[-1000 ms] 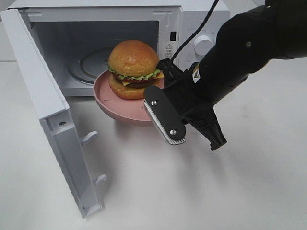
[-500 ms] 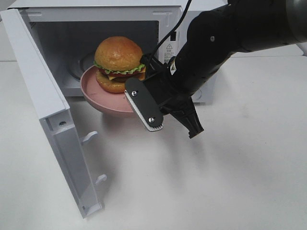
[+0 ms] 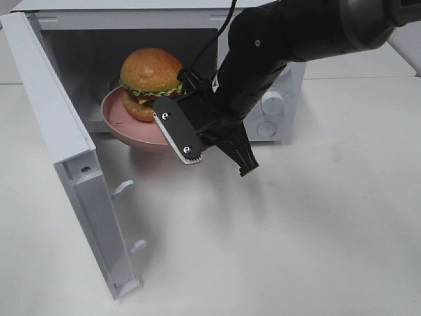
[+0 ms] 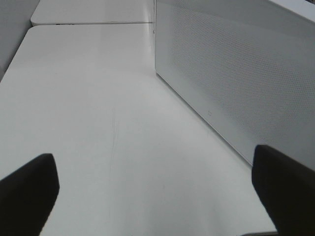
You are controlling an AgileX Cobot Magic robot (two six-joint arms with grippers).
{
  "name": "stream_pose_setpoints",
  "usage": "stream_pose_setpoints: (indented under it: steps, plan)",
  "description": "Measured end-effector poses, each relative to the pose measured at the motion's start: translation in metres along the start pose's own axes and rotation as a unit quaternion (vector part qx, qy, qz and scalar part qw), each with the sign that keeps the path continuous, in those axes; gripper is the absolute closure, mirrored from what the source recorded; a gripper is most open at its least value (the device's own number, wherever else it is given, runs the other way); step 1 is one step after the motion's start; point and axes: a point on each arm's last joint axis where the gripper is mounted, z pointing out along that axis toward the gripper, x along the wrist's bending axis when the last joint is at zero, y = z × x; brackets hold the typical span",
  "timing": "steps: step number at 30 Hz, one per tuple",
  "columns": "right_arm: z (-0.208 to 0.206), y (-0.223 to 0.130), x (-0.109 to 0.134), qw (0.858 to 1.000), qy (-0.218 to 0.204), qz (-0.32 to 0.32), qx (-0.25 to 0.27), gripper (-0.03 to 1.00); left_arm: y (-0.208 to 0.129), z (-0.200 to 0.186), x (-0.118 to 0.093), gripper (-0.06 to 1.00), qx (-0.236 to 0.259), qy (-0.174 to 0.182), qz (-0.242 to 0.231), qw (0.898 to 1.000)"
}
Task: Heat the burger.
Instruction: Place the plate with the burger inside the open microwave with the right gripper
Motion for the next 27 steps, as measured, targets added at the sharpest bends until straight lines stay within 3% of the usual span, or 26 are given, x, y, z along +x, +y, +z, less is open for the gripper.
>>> stream_pose_setpoints:
  steps: [27]
  plan:
    - [0.039, -0.002, -0.060, 0.999, 0.007, 0.034, 0.031, 0.91, 0.000, 0.000, 0.000, -0.05, 0.000, 0.000, 0.000, 1.000]
